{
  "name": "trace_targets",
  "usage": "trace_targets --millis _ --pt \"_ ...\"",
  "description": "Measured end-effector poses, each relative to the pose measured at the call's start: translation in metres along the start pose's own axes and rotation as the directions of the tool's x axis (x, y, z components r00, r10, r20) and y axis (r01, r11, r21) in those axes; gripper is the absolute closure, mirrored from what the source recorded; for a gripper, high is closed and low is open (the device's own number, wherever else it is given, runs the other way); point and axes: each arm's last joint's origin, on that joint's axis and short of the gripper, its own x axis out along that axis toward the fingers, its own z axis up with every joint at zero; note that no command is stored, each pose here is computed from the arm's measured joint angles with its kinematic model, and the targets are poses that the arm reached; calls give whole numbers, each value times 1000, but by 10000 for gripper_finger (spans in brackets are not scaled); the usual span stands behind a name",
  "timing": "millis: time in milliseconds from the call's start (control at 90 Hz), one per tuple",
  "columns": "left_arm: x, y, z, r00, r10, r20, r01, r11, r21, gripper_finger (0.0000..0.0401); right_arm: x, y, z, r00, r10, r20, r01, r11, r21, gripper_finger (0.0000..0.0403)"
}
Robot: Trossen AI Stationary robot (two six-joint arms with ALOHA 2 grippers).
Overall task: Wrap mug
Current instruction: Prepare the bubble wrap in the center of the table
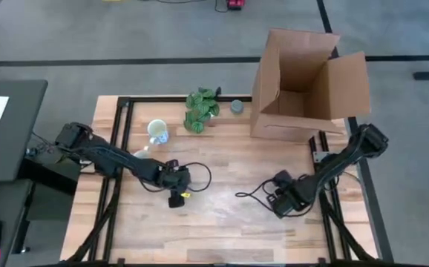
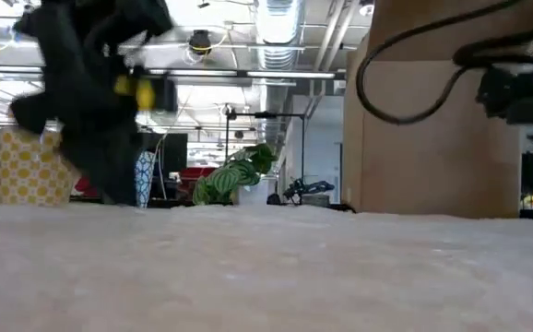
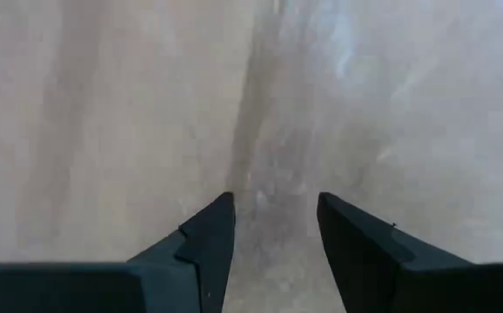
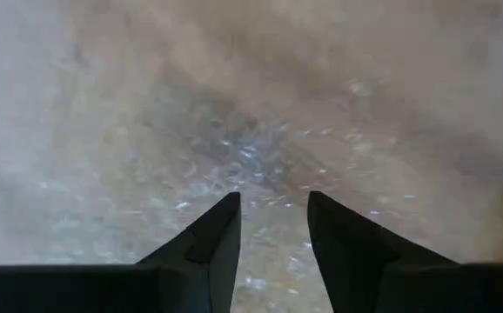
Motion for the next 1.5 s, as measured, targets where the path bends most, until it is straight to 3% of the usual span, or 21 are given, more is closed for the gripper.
trace_targets --millis 122,289,489,800,1033,1200,1500 --pt "-29 9 5 996 86 29 -86 996 -2 253 -20 -1 1 999 -27 36 27 1000 0 281" --pt "-65 38 10 980 185 67 -172 972 -162 253 -28 5 2 987 40 154 -40 999 -3 280" --pt "-71 90 17 967 253 37 -246 961 -127 253 -28 10 6 969 87 233 -89 996 -1 280" --pt "-66 158 5 926 335 -175 -362 919 -156 253 -28 14 7 965 128 228 -123 992 -36 280" --pt "-68 178 -2 910 343 -234 -392 895 -212 252 -28 15 8 961 134 242 -130 991 -34 280" --pt "-65 183 -6 938 256 -236 -313 915 -254 252 -28 15 8 960 135 245 -131 991 -34 280" --pt "-35 186 -19 904 223 -365 -320 919 -232 264 -28 15 8 959 138 249 -130 990 -49 280"
